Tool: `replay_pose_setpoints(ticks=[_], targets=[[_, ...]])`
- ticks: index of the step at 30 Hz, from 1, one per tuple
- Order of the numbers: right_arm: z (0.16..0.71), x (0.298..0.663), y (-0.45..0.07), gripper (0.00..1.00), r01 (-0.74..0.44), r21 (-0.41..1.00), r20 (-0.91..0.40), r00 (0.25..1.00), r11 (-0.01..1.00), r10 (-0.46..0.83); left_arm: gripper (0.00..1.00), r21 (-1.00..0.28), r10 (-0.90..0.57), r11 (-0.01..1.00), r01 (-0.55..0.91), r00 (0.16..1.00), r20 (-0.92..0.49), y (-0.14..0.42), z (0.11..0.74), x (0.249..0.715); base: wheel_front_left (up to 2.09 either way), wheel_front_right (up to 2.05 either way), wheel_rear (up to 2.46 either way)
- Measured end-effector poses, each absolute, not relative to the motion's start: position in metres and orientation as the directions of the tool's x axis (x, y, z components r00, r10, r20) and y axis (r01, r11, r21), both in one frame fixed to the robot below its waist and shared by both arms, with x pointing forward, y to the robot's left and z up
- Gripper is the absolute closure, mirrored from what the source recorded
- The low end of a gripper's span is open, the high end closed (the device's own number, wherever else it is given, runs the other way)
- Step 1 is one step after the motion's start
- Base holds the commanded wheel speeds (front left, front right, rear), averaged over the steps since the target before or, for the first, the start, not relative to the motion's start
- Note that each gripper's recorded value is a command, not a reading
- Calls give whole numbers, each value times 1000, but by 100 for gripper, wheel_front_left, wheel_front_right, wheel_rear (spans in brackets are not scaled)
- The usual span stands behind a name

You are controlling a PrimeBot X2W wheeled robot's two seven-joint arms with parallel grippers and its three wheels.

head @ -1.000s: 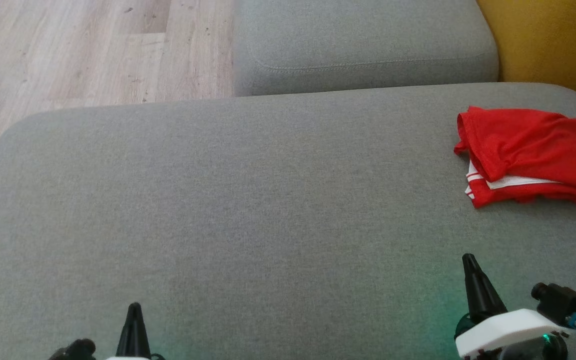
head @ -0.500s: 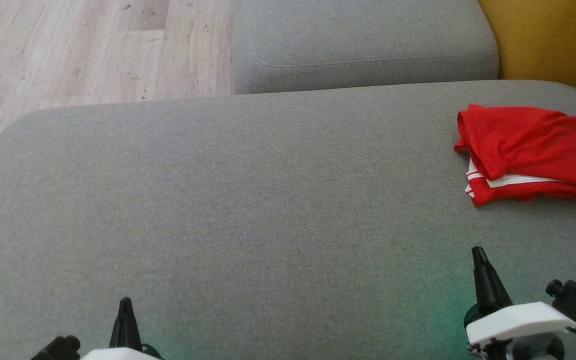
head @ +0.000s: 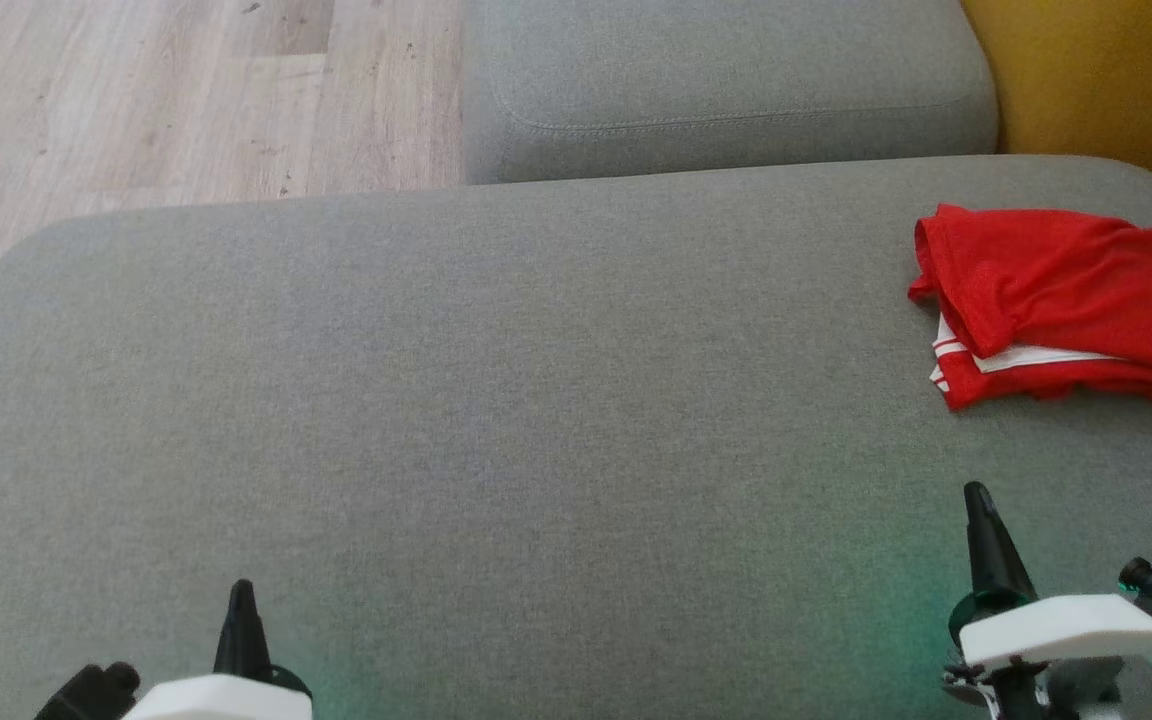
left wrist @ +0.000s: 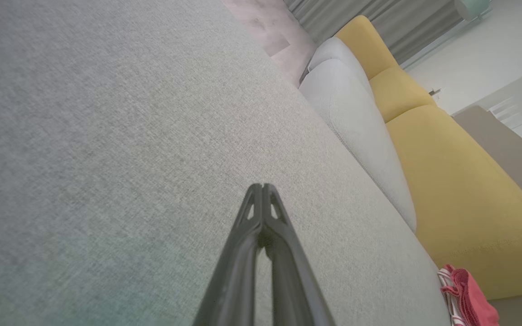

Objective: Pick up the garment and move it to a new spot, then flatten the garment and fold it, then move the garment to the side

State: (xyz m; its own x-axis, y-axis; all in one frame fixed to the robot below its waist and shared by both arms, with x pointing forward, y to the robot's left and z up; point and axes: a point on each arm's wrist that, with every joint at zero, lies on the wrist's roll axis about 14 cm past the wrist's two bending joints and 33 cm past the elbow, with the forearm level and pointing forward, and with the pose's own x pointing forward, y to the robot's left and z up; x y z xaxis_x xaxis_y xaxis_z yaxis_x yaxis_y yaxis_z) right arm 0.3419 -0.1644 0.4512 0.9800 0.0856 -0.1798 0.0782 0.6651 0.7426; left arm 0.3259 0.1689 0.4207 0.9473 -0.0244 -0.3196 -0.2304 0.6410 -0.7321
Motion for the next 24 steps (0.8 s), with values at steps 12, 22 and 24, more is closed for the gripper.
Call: replay_pose_setpoints(ticks=[12, 22, 24], targets=[[454, 348, -172, 100, 107, 824, -170, 983, 557, 62, 100, -809, -26, 536, -242, 953, -302, 173, 426, 333, 0, 0, 0], [459, 354, -177, 100, 116, 881, -156, 987, 459, 49, 100, -868, -35, 439, -233, 961, -276, 174, 434, 342, 0, 0, 0], [459, 354, -178, 100, 122, 890, -156, 987, 439, 43, 100, -876, -31, 421, -234, 962, -272, 176, 435, 344, 0, 0, 0]])
